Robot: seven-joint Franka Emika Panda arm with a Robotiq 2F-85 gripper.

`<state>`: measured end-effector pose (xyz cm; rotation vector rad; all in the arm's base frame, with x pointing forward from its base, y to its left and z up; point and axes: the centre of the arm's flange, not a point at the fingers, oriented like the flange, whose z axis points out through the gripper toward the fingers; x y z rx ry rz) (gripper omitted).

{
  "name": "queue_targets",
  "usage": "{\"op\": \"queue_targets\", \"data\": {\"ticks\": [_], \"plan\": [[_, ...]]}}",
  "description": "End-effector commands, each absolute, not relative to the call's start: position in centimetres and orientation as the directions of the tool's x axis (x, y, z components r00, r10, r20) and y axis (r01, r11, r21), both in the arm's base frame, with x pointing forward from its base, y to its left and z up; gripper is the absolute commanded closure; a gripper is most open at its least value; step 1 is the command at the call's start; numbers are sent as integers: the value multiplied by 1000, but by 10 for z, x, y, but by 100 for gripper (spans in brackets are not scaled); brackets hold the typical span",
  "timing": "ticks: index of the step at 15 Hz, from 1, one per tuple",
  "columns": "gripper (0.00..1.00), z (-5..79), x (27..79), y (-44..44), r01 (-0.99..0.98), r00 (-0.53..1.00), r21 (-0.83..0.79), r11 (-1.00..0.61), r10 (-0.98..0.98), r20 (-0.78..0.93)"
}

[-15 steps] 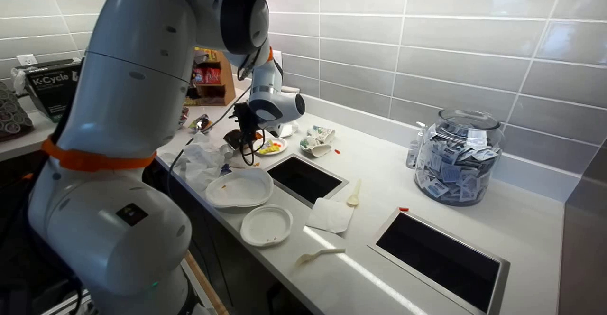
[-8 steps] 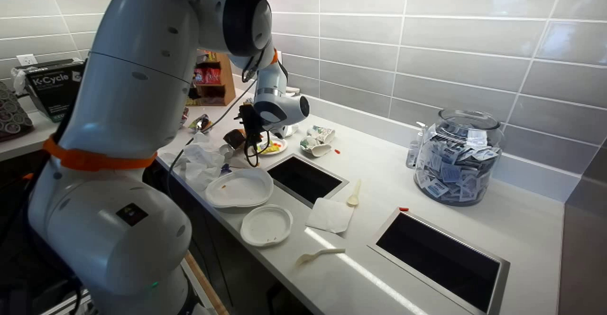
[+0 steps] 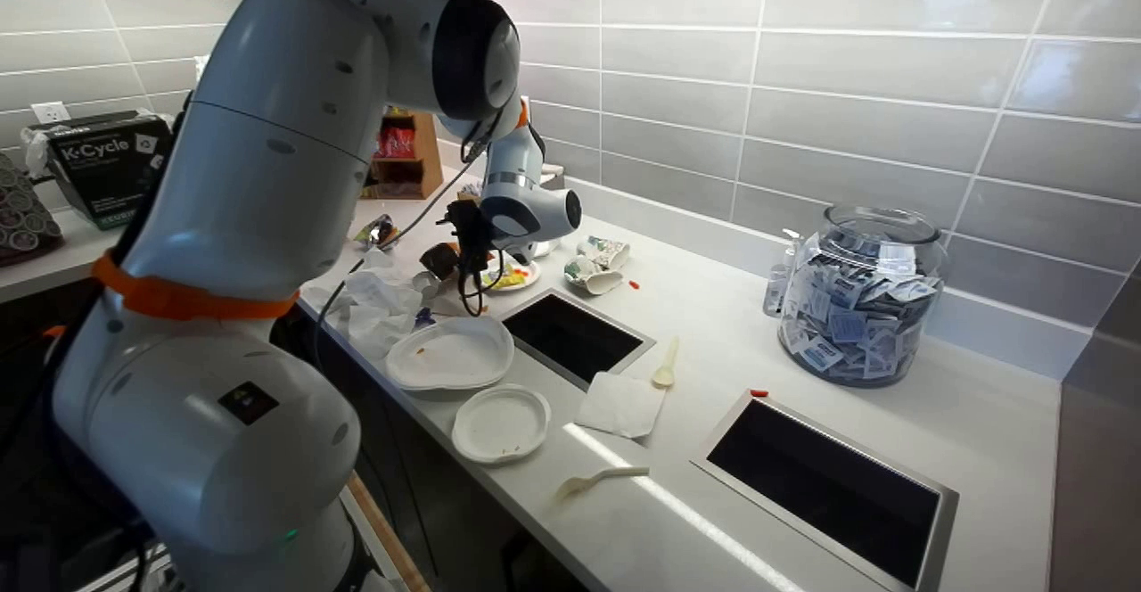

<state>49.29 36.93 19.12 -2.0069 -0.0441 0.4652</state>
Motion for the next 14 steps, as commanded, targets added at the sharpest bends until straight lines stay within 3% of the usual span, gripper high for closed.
{"op": "queue_targets", "data": {"ticks": [1, 6, 7, 14], "plan": [[0, 183, 505, 382, -170, 916, -884, -435, 262, -305], [1, 178, 517, 388, -164, 914, -880, -447, 266, -306], [19, 177, 519, 388, -164, 914, -878, -449, 265, -306], [71, 174, 522, 386, -160, 917, -876, -454, 261, -303]]}}
